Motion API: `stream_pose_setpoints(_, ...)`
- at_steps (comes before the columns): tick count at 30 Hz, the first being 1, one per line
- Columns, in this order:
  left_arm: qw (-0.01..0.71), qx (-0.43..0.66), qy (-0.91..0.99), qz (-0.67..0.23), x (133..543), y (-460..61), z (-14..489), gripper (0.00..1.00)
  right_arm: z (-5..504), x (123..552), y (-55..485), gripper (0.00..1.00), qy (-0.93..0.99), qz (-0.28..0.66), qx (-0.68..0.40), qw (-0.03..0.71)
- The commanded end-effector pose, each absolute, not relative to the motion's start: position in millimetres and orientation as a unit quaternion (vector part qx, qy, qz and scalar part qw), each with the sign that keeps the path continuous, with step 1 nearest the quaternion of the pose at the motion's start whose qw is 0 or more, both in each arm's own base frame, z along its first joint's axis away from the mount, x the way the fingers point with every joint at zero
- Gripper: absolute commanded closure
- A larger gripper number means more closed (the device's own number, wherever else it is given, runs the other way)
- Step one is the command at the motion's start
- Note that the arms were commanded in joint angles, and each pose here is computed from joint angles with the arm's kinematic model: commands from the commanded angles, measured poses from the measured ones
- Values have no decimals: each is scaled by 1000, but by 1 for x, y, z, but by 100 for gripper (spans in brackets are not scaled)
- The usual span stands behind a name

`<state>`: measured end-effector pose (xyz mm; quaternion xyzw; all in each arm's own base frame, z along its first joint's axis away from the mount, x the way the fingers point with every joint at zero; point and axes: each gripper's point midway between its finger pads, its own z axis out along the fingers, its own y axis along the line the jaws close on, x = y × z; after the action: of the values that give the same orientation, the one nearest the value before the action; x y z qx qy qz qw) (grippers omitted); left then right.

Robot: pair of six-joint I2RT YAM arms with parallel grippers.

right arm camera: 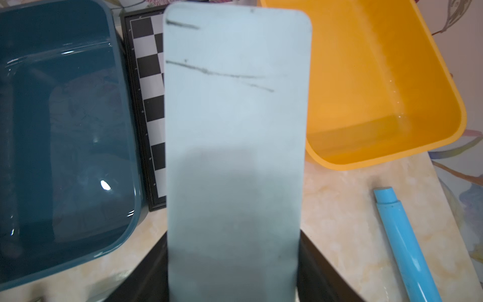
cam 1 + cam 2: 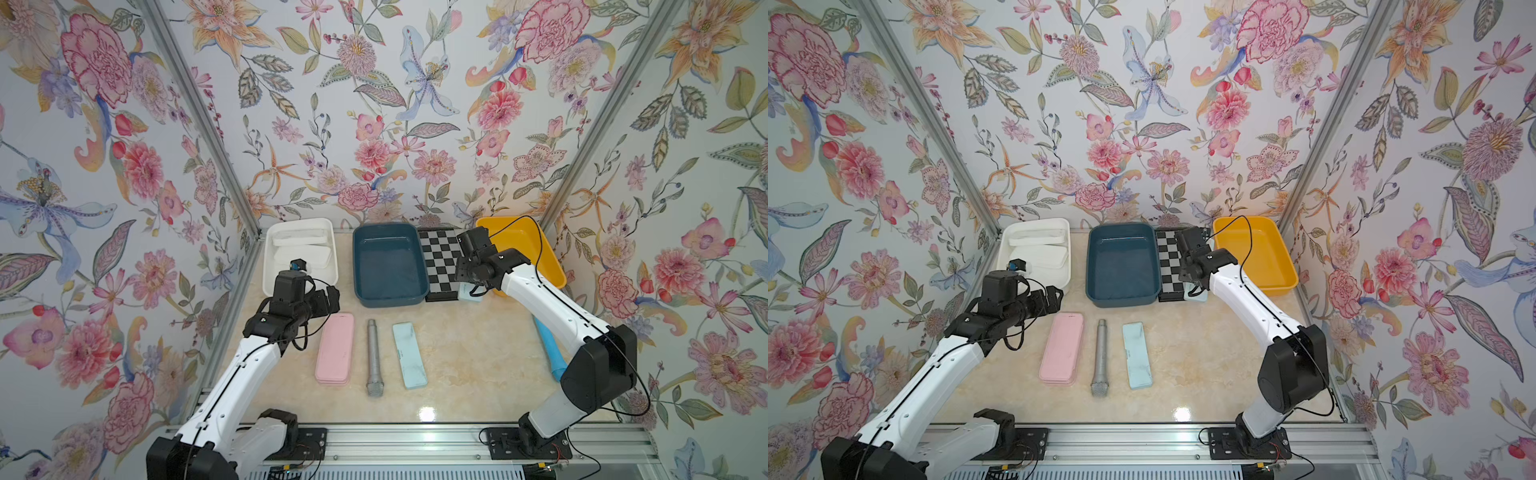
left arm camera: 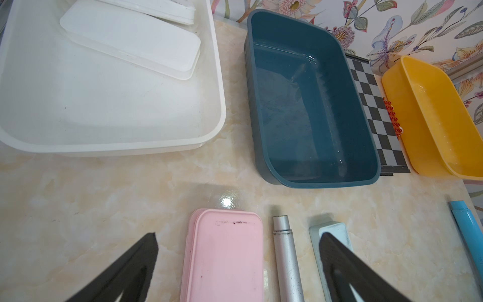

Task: Place the pencil cases by color into the storage box
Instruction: Place the pencil case at the storage box.

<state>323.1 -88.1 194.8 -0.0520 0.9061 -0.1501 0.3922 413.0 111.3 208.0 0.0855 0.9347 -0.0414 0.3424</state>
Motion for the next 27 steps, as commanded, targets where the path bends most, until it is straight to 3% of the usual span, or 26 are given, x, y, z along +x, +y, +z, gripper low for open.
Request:
stream_pose_setpoints(1, 402, -33, 899, -171, 335, -107, 206, 2, 215, 443, 93, 44, 926, -36, 98, 363)
stream_pose_setpoints(19, 356, 128, 907, -183, 373, -224, 192, 2, 169, 548, -39, 43, 914, -55, 216, 338)
stream_pose_setpoints(27, 329, 171, 904, -211, 380, -264, 182, 2, 142, 573, -58, 42, 923, -28, 219, 316)
